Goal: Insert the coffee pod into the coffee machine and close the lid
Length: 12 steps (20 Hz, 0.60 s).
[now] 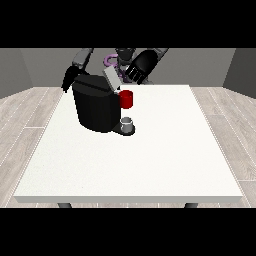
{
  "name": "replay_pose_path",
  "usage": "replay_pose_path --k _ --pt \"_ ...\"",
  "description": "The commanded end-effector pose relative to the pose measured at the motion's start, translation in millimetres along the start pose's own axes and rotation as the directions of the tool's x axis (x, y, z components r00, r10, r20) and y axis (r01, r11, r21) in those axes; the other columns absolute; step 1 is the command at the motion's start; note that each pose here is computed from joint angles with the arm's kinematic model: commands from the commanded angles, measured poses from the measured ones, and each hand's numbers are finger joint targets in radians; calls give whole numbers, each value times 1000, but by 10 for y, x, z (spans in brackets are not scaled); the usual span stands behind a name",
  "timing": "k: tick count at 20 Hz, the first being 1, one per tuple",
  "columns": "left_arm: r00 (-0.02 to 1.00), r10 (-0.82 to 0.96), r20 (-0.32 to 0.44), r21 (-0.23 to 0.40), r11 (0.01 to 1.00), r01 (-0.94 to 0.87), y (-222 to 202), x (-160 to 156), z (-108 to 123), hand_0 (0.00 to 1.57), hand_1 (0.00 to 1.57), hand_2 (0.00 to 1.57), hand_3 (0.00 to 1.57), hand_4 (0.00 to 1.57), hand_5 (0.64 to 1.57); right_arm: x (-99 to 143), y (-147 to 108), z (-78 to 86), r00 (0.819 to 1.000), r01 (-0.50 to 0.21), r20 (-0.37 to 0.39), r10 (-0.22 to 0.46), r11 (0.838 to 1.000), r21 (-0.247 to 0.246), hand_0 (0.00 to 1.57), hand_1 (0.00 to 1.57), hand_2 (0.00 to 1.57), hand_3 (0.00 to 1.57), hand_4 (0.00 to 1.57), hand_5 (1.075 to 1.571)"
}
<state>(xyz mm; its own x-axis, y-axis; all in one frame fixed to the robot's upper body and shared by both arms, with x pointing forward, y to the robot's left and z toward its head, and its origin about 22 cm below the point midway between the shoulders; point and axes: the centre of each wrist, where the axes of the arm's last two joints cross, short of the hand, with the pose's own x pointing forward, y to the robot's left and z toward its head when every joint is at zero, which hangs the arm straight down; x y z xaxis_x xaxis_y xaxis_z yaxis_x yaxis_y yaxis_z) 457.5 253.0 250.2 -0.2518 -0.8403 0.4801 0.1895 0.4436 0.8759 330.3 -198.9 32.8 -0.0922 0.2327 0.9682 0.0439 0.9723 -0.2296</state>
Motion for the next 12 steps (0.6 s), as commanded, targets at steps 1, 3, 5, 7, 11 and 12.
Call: replay_pose_path --k 1,3,5,7,11,12 --pt "1000 -11 6 38 999 11 124 162 -39 1258 1258 1299 1245 494 1571 128 -10 -90 999 -14 50 14 1000 -6 0 0 0 0 0 1571" --pt "1000 -14 -15 13 1000 15 110 67 -22 1195 1195 1286 1247 487 1571 215 -48 -126 999 26 35 -25 1000 -8 0 0 0 0 0 1571" --pt "1000 -30 4 23 999 30 -86 188 -112 1188 1188 1266 1227 471 1571 217 -50 -154 999 -13 44 14 999 -30 0 0 0 0 60 1571" --pt "1000 8 -15 -1 1000 -8 128 214 -87 1175 1175 1242 1216 464 1571 145 54 -80 999 21 23 -21 1000 -2 0 0 0 0 118 1571" --pt "1000 -21 10 -10 1000 21 42 146 -83 1260 1260 1292 1229 433 1571 188 -86 -134 999 -31 12 31 999 -35 0 0 0 0 0 1571" --pt "999 -26 45 38 999 25 119 257 -88 1239 1239 1286 1222 429 1571 149 -117 -162 998 -4 58 7 999 -35 0 0 0 0 0 1571"
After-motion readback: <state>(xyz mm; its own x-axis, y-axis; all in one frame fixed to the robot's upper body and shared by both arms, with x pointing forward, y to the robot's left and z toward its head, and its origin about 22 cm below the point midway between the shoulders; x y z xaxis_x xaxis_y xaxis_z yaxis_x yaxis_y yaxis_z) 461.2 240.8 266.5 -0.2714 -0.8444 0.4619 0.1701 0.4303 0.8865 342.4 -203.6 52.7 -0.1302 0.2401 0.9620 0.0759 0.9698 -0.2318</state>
